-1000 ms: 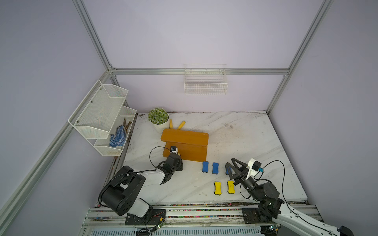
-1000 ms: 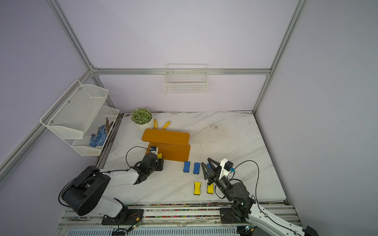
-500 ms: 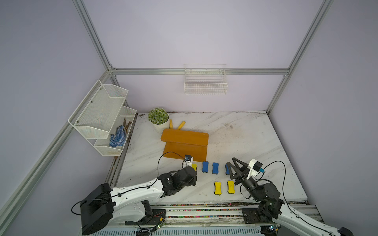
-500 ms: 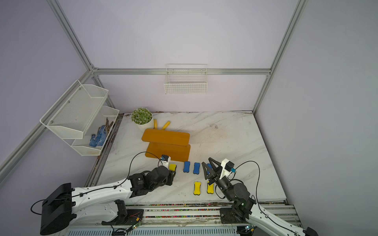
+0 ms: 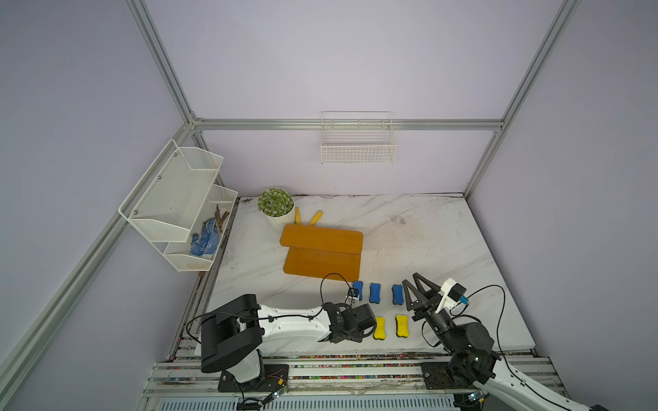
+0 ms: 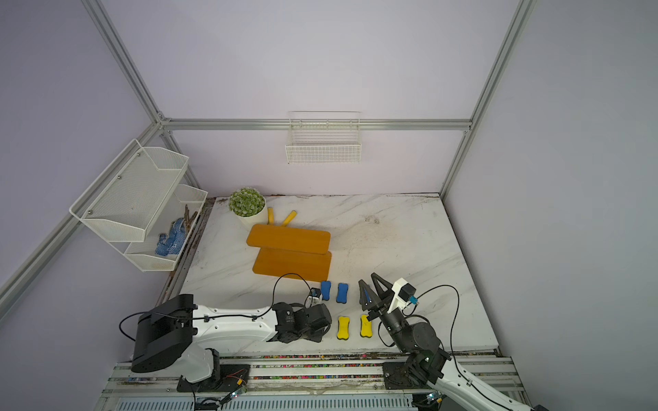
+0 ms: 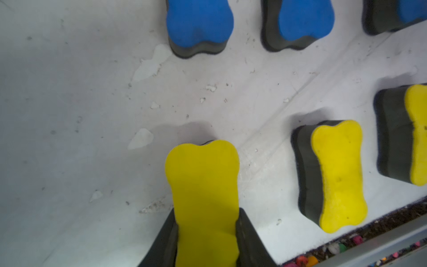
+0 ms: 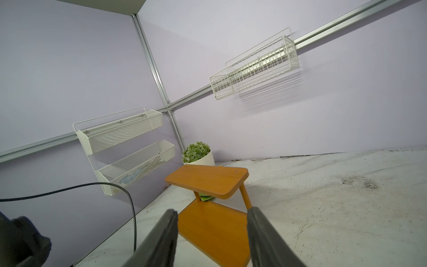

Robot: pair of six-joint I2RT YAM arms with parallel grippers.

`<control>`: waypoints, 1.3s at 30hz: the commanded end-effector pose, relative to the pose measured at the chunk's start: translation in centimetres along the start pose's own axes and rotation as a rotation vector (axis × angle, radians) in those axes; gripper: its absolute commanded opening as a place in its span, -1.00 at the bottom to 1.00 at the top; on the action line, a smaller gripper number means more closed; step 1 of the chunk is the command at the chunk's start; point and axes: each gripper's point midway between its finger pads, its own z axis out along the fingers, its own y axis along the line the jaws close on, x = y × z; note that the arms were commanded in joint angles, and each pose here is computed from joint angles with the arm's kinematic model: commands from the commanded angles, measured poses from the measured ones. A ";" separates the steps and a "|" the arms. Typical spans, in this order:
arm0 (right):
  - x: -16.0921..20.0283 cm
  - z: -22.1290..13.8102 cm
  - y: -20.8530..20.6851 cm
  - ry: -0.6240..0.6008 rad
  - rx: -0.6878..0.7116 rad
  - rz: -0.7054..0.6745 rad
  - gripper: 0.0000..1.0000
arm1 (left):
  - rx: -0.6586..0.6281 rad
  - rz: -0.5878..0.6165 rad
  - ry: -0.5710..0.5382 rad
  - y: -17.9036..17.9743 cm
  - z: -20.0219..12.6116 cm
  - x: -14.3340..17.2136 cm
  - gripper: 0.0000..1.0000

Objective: Remove the whiteboard erasers from the shelf
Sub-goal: Place the whiteboard eraser at the center of the board, then reset both arms

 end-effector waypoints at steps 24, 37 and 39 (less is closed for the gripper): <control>1.1 0.0 -1.3 0.030 0.066 -0.057 0.15 | 0.045 -0.016 -0.024 -1.6 -1.3 -1.7 0.30; 0.8 2.1 -8.0 0.167 0.527 -0.505 0.99 | -0.310 0.299 -0.957 8.1 -18.0 -14.6 1.00; 1.6 2.1 -10.9 0.183 0.611 -0.545 1.00 | -0.436 0.269 -1.012 13.9 -18.6 -16.1 1.00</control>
